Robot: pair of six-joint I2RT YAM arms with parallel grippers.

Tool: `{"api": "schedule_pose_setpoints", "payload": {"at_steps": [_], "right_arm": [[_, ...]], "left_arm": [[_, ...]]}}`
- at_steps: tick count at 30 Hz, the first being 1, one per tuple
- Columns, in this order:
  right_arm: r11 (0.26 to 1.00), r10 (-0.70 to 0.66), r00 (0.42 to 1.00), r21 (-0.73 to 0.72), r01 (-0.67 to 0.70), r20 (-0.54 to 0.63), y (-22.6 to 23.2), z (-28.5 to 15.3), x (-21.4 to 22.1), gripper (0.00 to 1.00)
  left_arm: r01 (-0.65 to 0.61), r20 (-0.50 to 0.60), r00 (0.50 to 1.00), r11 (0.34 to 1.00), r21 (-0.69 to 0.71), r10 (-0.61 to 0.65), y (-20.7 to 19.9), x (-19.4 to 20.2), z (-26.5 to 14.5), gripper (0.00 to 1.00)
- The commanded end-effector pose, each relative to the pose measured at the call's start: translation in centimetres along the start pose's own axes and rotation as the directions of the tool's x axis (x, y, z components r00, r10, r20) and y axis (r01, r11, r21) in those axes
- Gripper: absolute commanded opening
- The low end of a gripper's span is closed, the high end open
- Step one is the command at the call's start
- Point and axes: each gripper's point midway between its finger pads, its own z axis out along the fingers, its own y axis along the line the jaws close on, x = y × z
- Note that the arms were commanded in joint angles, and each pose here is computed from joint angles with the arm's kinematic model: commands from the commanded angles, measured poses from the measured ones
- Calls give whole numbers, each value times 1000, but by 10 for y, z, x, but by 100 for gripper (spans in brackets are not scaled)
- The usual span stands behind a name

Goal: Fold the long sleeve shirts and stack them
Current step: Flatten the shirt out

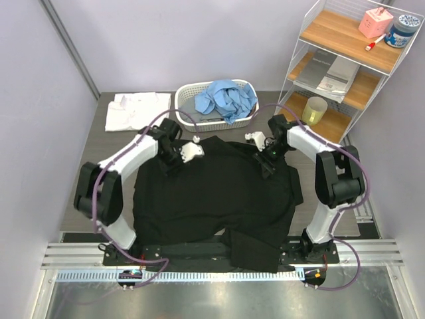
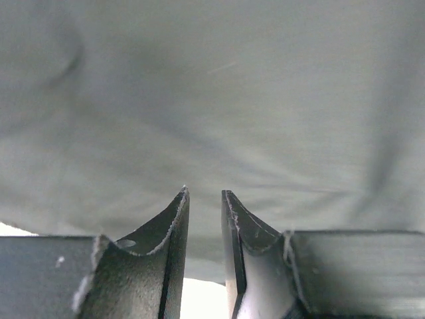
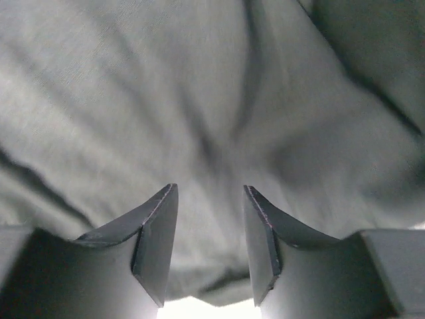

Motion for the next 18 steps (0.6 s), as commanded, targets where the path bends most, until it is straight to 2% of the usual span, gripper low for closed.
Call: {"api": "schedule_pose_setpoints", "payload": {"at_steps": [1, 5, 9, 14, 17, 18], "right_arm": [[999, 29, 999, 33, -28, -24, -7, 33, -1, 48], [999, -28, 993, 18, 30, -111, 8, 51, 29, 47], [992, -126, 977, -18, 124, -173, 37, 52, 56, 47], [965, -261, 942, -87, 247, -212, 77, 34, 79, 48], [946, -294, 944, -189, 264, -152, 103, 9, 66, 48], [945, -283, 956, -192, 264, -76, 106, -3, 41, 48]], "left_arm": [[92, -97, 990, 991, -98, -102, 46, 38, 20, 27], [68, -195, 978, 996, -55, -77, 32, 71, 36, 21], [36, -273, 962, 997, 65, -17, -18, 105, 38, 16], [-51, -277, 954, 972, 230, 115, -83, 116, 24, 14], [-126, -220, 956, 949, 290, 194, -112, 105, 9, 13], [-115, -215, 960, 951, 289, 181, -113, 103, 5, 14]]}}
